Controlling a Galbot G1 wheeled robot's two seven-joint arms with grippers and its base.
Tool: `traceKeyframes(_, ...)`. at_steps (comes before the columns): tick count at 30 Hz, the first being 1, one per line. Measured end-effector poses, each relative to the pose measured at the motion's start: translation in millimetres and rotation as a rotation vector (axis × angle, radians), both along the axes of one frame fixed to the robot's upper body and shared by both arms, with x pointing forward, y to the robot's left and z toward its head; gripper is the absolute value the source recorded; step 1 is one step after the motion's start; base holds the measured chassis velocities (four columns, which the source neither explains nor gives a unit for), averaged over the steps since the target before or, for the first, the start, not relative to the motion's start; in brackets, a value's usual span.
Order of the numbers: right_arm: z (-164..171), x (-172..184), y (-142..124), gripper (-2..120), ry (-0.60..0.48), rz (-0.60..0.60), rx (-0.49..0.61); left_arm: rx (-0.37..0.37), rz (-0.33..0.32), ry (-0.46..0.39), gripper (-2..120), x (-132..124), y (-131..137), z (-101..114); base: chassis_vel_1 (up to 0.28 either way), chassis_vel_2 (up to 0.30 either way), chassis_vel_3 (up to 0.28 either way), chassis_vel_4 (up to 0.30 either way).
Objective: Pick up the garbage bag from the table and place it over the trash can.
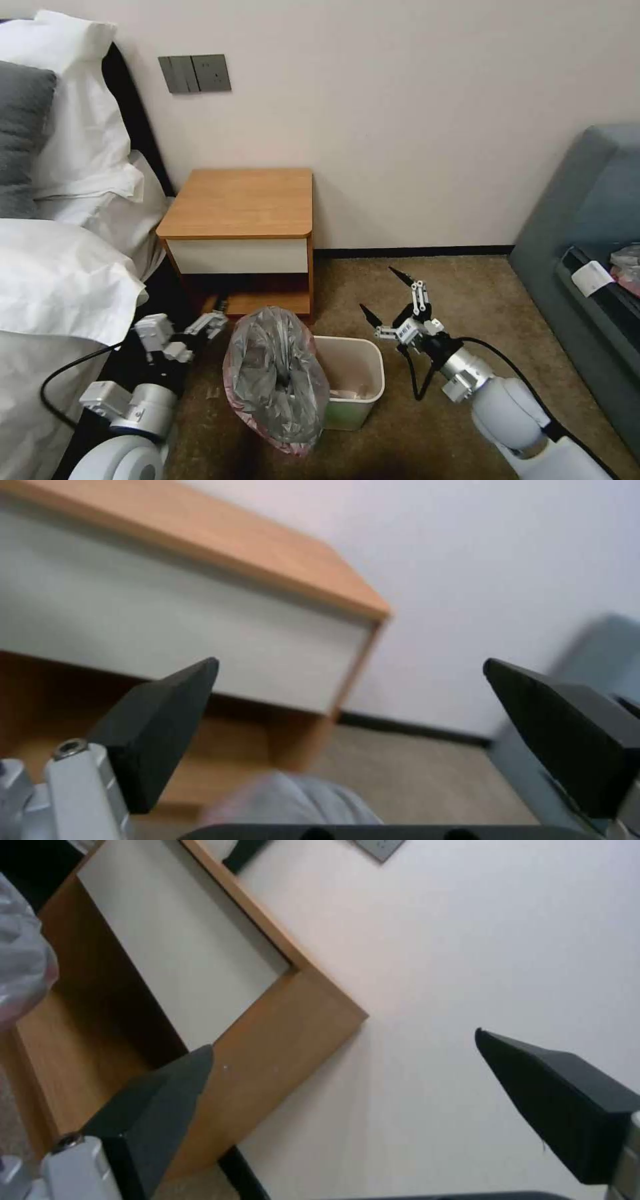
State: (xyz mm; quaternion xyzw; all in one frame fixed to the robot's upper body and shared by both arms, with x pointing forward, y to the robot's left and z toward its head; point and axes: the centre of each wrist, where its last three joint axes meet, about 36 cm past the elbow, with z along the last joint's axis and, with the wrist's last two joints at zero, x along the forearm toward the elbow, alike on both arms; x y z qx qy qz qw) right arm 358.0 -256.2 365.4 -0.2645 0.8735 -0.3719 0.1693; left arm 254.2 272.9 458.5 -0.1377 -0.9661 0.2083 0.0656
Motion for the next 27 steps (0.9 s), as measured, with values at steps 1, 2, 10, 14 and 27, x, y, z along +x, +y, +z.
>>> traceKeyframes(1,-3.3,-0.2,-0.4,100,0.006,-0.001,0.002,-0.010,-0.020,0.011,100,0.4,-1.1,-2.8,0.000,0.000,0.000,0.000)
traceKeyframes(2,-6.5,-0.6,-1.3,100,0.011,-0.002,0.002,-0.027,-0.040,0.028,100,0.7,-2.9,-7.6,0.000,0.000,0.000,0.000)
traceKeyframes(10,-15.5,2.0,-12.3,100,0.028,-0.008,-0.019,-0.073,-0.062,0.143,100,8.2,-16.9,-45.0,0.000,0.000,0.000,0.000)
traceKeyframes(14,-14.8,2.8,-13.8,100,0.028,-0.009,-0.023,-0.060,-0.051,0.168,99,10.4,-18.7,-52.8,0.000,0.000,0.000,0.000)
traceKeyframes(27,-17.8,2.4,-16.4,100,0.037,-0.013,-0.028,-0.016,0.005,0.250,97,5.4,-36.0,-76.0,0.000,0.000,0.000,0.000)
